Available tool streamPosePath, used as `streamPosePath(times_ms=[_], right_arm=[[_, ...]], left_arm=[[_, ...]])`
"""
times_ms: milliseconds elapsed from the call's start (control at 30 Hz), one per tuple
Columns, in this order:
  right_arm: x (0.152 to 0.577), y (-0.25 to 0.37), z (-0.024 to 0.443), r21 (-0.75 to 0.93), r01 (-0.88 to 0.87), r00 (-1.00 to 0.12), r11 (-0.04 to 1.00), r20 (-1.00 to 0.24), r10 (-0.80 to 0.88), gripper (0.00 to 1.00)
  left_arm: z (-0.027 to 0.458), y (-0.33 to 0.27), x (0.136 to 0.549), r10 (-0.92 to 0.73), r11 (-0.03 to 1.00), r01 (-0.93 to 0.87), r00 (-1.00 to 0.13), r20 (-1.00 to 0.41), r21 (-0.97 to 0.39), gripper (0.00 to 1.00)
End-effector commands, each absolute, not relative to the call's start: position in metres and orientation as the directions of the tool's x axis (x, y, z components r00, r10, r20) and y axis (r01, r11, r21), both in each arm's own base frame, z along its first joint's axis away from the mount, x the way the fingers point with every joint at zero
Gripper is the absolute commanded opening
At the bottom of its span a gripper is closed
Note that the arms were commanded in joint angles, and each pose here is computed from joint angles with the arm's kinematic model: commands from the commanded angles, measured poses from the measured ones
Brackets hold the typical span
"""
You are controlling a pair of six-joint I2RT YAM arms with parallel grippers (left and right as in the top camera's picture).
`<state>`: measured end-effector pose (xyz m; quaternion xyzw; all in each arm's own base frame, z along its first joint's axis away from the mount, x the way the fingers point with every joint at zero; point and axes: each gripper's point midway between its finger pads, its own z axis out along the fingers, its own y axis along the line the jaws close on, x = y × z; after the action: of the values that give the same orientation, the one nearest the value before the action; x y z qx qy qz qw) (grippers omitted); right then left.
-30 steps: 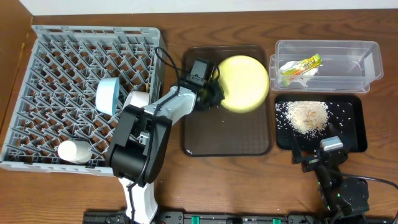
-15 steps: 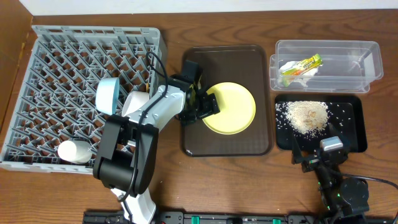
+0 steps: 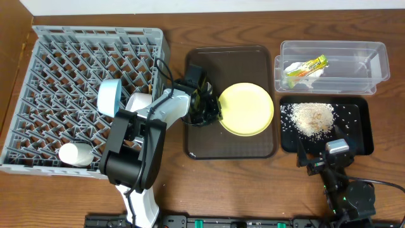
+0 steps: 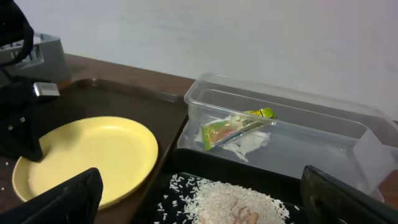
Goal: Sort waste into correct bins and load items into the dishwasher
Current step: 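Lift the yellow plate and swing it over the dish rack, then lower the yellow plate upright into the rack's left slots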
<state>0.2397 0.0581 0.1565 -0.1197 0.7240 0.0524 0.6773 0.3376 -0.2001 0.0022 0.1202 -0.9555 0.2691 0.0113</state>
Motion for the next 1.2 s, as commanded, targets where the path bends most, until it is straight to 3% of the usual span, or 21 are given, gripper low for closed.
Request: streamPosePath(times_ms=[0, 167, 367, 633, 1000, 1167], right_arm=[[0.24, 0.057, 0.155, -0.082, -0.242, -0.059, 0.967, -0.993, -0.099, 0.99], [0.24, 0.057, 0.155, -0.082, -0.242, -0.059, 0.967, -0.993, -0.099, 0.99], [0.24, 0.057, 0.155, -0.082, -0.242, -0.059, 0.967, -0.993, -0.099, 0.99], [0.24, 0.057, 0.155, -0.082, -0.242, -0.059, 0.967, -0.993, -0.099, 0.99], [0.24, 0.057, 0.155, -0.082, -0.242, -0.059, 0.967, -0.993, -0.099, 0.99], [0.24, 0.057, 0.155, -0.082, -0.242, -0.059, 0.967, -0.993, -0.099, 0.99]], left_arm=[[-0.015, -0.2, 0.329, -0.191, 0.823, -0.223, -0.975, 0.116, -0.522, 0.08], [0.028, -0.209, 0.35, -0.117, 0.676, -0.111, -0.992, 0.043, -0.729, 0.08], [0.108, -0.163, 0.378, -0.217, 0.643, -0.017, -0.963, -0.161, -0.765, 0.08], [0.219, -0.063, 0.388, -0.461, 0.611, 0.025, -0.801, -0.382, -0.791, 0.07], [0.238, 0.147, 0.33, -0.797, 0.571, -0.312, -0.434, -0.421, -0.759, 0.08], [0.223, 0.198, 0.302, -0.822, 0.57, -0.465, -0.336, -0.46, -0.678, 0.08]])
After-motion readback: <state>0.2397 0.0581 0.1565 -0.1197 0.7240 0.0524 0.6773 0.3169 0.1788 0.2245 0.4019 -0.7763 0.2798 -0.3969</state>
